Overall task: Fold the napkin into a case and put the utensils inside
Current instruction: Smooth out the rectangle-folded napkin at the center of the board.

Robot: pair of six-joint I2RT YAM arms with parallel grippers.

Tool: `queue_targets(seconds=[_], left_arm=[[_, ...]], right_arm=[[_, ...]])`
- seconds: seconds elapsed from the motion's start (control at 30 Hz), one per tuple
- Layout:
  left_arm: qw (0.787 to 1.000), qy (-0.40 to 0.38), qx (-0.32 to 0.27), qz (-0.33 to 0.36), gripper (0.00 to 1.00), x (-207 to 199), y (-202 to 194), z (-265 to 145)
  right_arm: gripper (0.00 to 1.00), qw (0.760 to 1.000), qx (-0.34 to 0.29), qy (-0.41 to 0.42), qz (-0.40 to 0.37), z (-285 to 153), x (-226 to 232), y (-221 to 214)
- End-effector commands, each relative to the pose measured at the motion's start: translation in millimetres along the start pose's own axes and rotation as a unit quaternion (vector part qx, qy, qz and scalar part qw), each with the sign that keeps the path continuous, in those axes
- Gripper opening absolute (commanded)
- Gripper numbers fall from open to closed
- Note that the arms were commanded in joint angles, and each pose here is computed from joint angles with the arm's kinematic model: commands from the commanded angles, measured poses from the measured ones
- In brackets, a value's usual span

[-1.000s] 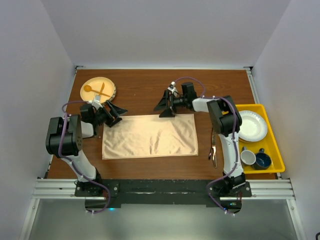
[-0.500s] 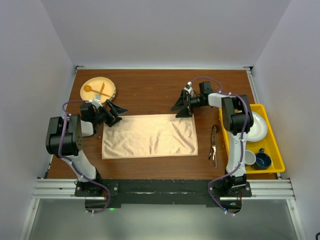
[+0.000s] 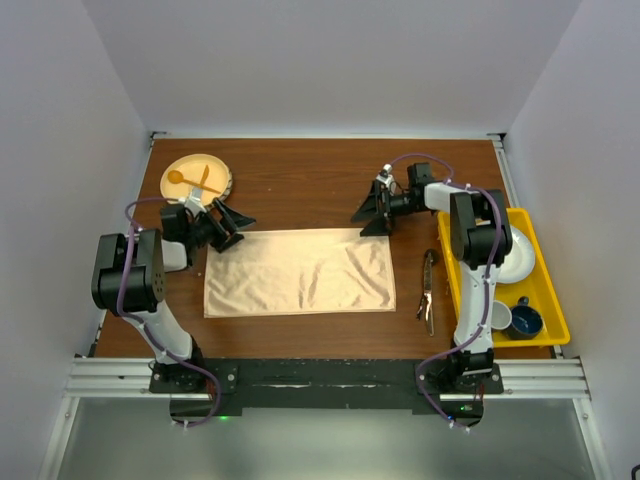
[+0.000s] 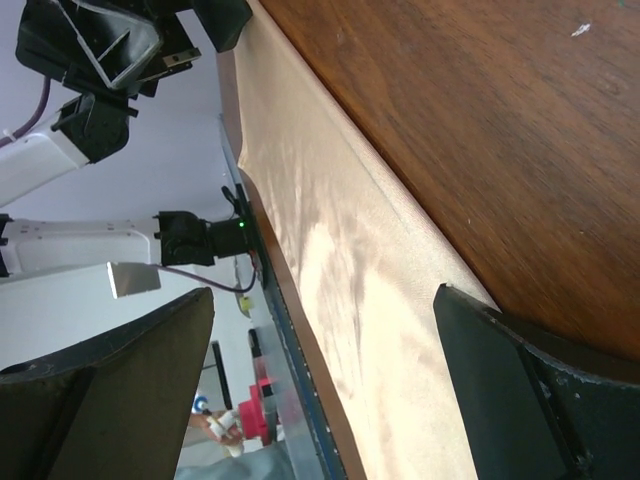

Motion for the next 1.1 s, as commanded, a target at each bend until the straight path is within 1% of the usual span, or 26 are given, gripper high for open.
queue_targets(seconds=[0.0, 0.03, 0.07, 0.1, 0.13, 0.17, 0.23, 0.3, 0.33, 0.4, 0.43, 0.47, 0.5, 0.53, 0.57, 0.6, 0.67, 0.7, 0.77, 0.8, 0.87, 0.93, 1.07], left_arm=[[0.997, -0.033, -0.018, 0.074, 1.0, -35, 31, -1], [0.993, -0.052, -0.024, 0.1, 1.0, -56, 39, -3], [0.99, -0.063, -0.031, 0.123, 1.0, -71, 52, -4], [0.989, -0.067, -0.026, 0.133, 1.0, -79, 53, -5], [0.985, -0.083, -0.032, 0.151, 1.0, -97, 58, -5], [0.983, -0.085, -0.035, 0.156, 1.0, -104, 58, -4], [0.982, -0.095, -0.033, 0.16, 1.0, -119, 52, 3], [0.982, -0.106, -0.038, 0.152, 1.0, -136, 43, 15], [0.983, -0.113, -0.024, 0.143, 1.0, -141, 27, 26], [0.983, -0.127, -0.036, 0.128, 1.0, -153, 22, 38], [0.984, -0.133, -0.017, 0.121, 1.0, -158, 7, 52], [0.985, -0.132, -0.023, 0.105, 1.0, -162, 6, 59], [0.986, -0.138, -0.006, 0.095, 1.0, -164, -9, 71], [0.985, -0.146, -0.007, 0.09, 1.0, -170, -10, 78], [0.986, -0.148, -0.007, 0.08, 1.0, -174, -12, 84], [0.986, -0.149, 0.005, 0.074, 1.0, -173, -23, 94], [0.986, -0.158, 0.008, 0.06, 1.0, -179, -30, 103], [0.987, -0.153, 0.024, 0.05, 1.0, -174, -45, 112], [0.986, -0.16, 0.028, 0.039, 1.0, -177, -53, 119], [0.987, -0.152, 0.038, 0.03, 1.0, -170, -63, 126], [0.986, -0.163, 0.036, 0.017, 1.0, -173, -65, 131], [0.987, -0.157, 0.037, 0.012, 1.0, -167, -68, 140], [0.989, -0.144, 0.031, 0.001, 1.0, -157, -68, 151]], right_arm=[[0.98, 0.998, -0.037, -0.025, -0.04, 1, 25, 10], [0.98, 0.999, -0.037, -0.016, -0.034, 1, 38, 7], [0.98, 0.997, -0.043, -0.001, -0.057, -1, 60, 6], [0.98, 0.997, -0.039, 0.005, -0.065, 1, 71, 2], [0.98, 0.997, -0.039, 0.007, -0.07, 1, 80, 0], [0.98, 0.996, -0.044, 0.007, -0.084, -2, 92, -3], [0.98, 0.995, -0.053, -0.004, -0.09, 0, 95, -4], [0.98, 0.994, -0.061, -0.025, -0.083, 0, 90, -5], [0.97, 0.993, -0.073, -0.048, -0.083, 1, 82, -1], [0.95, 0.991, -0.08, -0.087, -0.069, 1, 67, 1], [0.92, 0.987, -0.088, -0.111, -0.07, 0, 58, 4], [0.9, 0.987, -0.082, -0.129, -0.055, 1, 50, 1], [0.89, 0.985, -0.083, -0.143, -0.053, 0, 42, 5], [0.87, 0.984, -0.08, -0.151, -0.047, 1, 38, 4], [0.84, 0.983, -0.08, -0.162, -0.041, 1, 33, 4], [0.83, 0.981, -0.08, -0.171, -0.04, 1, 27, 5], [0.8, 0.978, -0.084, -0.187, -0.04, 0, 20, 5], [0.79, 0.977, -0.084, -0.193, -0.038, 1, 15, 4], [0.78, 0.974, -0.082, -0.208, -0.027, 2, 3, 4], [0.78, 0.973, -0.082, -0.212, -0.027, 2, 1, 4], [0.77, 0.97, -0.083, -0.226, -0.026, 2, -6, 5], [0.75, 0.966, -0.085, -0.244, -0.024, 0, -15, 7], [0.74, 0.958, -0.087, -0.271, -0.01, -2, -28, 6]])
Point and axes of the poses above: each gripper's point midway between its finger pads, its own z axis out along the fingers, its own x axis along the line the jaws close on, y = z × x, the point moved 3 cm from there along -z, back along the fingers, and after that the axes turned 11 degrees about z, right-handed, at the moved point
